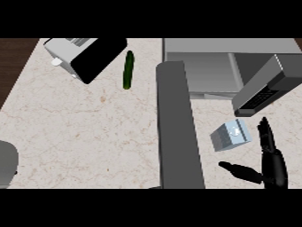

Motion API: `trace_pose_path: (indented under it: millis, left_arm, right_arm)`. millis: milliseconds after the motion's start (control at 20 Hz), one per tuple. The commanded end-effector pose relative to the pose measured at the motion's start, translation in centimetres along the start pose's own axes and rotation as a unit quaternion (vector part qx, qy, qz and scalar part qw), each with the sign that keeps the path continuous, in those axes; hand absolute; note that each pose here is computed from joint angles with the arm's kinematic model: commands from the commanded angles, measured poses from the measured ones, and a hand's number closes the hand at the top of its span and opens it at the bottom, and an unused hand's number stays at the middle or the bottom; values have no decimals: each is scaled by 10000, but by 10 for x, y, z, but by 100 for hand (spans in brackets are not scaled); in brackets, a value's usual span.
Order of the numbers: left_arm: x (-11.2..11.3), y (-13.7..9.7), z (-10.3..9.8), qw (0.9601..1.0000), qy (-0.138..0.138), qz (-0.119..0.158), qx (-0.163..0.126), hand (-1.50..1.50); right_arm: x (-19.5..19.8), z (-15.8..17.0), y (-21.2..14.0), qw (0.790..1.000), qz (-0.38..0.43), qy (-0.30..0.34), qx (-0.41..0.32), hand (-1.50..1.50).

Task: Pick up the milk, place it into the microwave and close the microwave

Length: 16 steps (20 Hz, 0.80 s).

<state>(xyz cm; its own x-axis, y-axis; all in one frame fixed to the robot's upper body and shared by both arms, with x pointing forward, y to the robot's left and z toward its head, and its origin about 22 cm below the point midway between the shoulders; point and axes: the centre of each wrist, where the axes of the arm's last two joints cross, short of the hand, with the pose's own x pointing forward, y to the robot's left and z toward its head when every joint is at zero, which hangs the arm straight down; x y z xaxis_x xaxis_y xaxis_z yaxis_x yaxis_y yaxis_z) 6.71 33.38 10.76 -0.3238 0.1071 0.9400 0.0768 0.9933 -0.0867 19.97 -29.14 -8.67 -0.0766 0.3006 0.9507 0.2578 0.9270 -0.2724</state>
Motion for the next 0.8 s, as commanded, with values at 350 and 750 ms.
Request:
trace_pose_path:
  millis: [350, 750]
  left_arm:
    - [20, 1, 9, 9992, -270, 193, -222, -150]
    - [29, 12, -3, 9991, -285, 192, -229, -150]
  right_arm:
    - [-52, -14, 11, 9997, -149, -22, 204, -150]
    - [-68, -29, 7, 9977, -591, -69, 326, -150]
